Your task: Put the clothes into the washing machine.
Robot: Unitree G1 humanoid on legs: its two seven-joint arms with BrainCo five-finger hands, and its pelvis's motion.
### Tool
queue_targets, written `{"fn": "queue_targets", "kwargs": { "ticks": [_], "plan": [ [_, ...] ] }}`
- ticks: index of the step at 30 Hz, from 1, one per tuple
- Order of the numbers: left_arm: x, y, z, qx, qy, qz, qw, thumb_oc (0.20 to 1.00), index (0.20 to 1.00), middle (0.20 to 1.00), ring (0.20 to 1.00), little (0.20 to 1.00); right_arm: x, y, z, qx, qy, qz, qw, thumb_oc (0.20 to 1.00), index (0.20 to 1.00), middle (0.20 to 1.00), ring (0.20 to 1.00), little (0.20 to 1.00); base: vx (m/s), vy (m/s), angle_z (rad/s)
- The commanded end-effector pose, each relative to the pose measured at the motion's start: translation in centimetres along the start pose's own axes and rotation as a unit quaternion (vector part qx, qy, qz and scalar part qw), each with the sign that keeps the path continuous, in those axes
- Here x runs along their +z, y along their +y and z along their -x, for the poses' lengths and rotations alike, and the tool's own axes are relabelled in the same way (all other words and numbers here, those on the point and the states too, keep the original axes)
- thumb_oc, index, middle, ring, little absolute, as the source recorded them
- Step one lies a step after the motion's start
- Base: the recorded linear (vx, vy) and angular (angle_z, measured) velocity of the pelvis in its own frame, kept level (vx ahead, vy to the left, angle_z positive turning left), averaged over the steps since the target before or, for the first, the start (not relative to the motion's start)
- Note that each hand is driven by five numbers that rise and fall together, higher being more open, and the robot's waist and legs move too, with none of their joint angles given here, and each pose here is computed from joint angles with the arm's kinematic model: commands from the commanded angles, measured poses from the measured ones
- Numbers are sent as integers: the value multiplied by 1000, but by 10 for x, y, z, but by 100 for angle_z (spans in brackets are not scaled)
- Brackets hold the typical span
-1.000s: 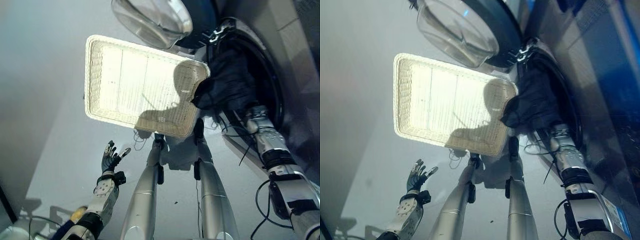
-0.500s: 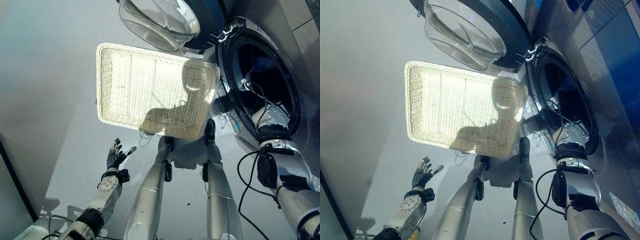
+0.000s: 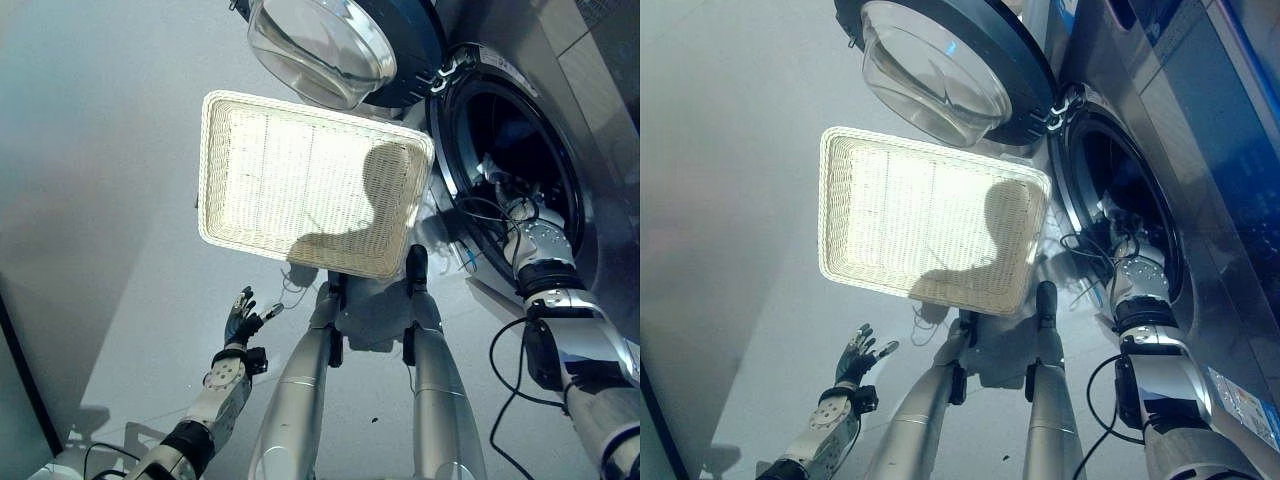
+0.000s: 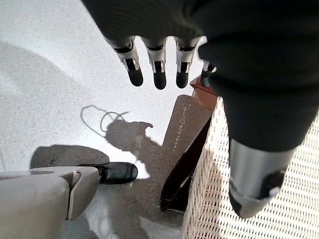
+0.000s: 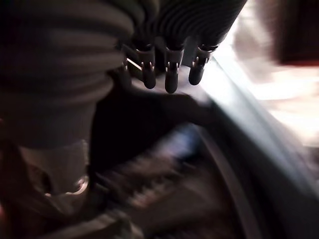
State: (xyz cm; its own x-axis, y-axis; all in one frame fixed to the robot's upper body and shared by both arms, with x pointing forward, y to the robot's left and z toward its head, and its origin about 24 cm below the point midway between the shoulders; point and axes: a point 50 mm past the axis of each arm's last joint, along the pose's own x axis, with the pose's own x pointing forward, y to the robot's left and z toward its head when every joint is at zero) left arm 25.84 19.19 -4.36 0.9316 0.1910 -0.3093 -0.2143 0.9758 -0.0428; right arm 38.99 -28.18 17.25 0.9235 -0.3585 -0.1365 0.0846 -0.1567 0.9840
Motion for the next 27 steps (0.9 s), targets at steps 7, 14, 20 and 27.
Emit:
{"fn": "queue_targets", "kwargs": {
  "ticks": [7, 14, 20, 27],
  "plan": [
    [-11, -4, 6, 11, 6, 37, 999, 1000, 1000, 1000, 1000, 1000, 49, 60, 13, 180, -205, 114, 955, 1000, 1000, 1000, 1000, 1000, -38, 53, 7],
    [-13, -4, 4, 19, 12, 58, 998, 1000, 1000, 1000, 1000, 1000, 57, 52, 22, 193, -279, 124, 932, 1000, 1000, 1000, 1000, 1000, -48, 95, 2],
    [-17, 1, 4, 28, 13, 63, 998, 1000, 1000, 1000, 1000, 1000, 41, -8, 15, 126, -206, 160, 957, 1000, 1000, 1000, 1000, 1000, -49, 82, 1],
    [-17, 10, 2, 30, 4, 44, 999, 1000, 1000, 1000, 1000, 1000, 26, -74, 21, 64, -145, 316, 935, 1000, 1000, 1000, 1000, 1000, -12, 4, 3]
  ]
}}
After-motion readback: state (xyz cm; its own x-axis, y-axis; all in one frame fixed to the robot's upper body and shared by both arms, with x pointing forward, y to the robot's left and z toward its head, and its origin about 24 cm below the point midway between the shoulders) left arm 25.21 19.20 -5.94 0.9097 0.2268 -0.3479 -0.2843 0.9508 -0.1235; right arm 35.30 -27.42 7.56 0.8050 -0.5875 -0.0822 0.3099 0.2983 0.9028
